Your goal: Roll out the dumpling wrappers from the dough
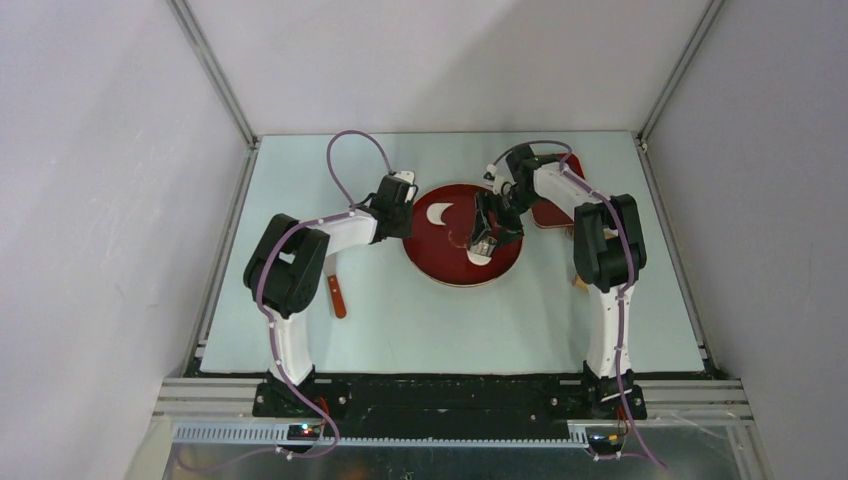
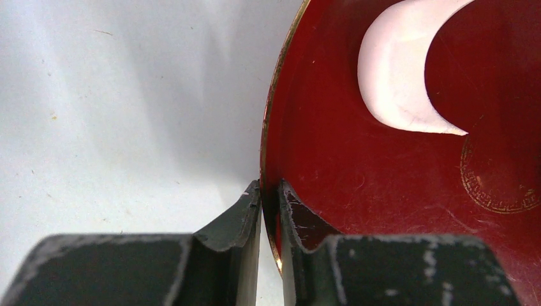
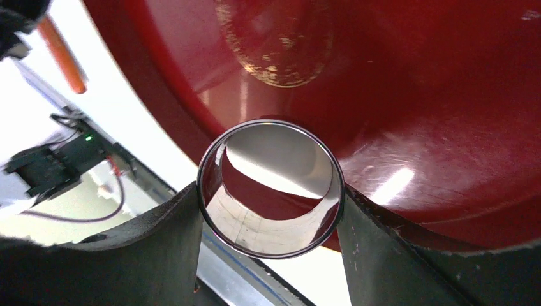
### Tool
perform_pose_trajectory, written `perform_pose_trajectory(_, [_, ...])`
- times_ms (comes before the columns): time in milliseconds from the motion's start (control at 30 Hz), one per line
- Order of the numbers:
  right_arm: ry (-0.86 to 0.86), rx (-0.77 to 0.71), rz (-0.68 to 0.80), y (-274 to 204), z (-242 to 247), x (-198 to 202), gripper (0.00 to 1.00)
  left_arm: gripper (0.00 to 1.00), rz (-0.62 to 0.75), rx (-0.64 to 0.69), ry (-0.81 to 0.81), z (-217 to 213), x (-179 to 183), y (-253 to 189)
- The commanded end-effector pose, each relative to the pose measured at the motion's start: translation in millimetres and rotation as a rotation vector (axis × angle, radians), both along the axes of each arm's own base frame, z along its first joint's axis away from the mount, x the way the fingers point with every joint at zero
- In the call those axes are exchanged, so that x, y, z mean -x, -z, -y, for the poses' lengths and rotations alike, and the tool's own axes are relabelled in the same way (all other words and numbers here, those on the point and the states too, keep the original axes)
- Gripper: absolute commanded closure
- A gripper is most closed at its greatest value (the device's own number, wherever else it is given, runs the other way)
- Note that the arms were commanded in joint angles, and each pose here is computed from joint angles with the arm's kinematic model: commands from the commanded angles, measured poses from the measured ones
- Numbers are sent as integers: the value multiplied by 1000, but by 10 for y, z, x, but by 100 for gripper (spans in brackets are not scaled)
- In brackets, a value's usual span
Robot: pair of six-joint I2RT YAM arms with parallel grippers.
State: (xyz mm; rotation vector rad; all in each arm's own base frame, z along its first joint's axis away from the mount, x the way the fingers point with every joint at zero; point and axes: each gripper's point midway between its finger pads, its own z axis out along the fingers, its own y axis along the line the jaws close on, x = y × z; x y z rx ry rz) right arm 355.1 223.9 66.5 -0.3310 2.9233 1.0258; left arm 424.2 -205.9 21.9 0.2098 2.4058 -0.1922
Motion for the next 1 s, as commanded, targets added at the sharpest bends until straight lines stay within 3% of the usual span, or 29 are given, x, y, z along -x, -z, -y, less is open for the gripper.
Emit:
perform_pose_trajectory(0, [2, 165, 76, 52, 163, -96, 100, 80, 32, 26, -14, 44, -122, -114])
perform_pose_trajectory(367, [-54, -181, 49, -577, -218, -5, 100, 80, 33, 26, -13, 41, -121, -117])
perform_pose_trajectory(467, [-48, -165, 49, -525, -195, -22, 100, 80, 33, 27, -13, 44, -122, -120])
perform_pose_trajectory(667, [-19, 49, 8, 38, 6, -63, 100, 80, 31, 28, -14, 45, -121, -117])
perform_pose_trajectory(967, [-37, -150, 21, -402, -176, -74, 100, 80, 32, 28, -14, 44, -120, -116])
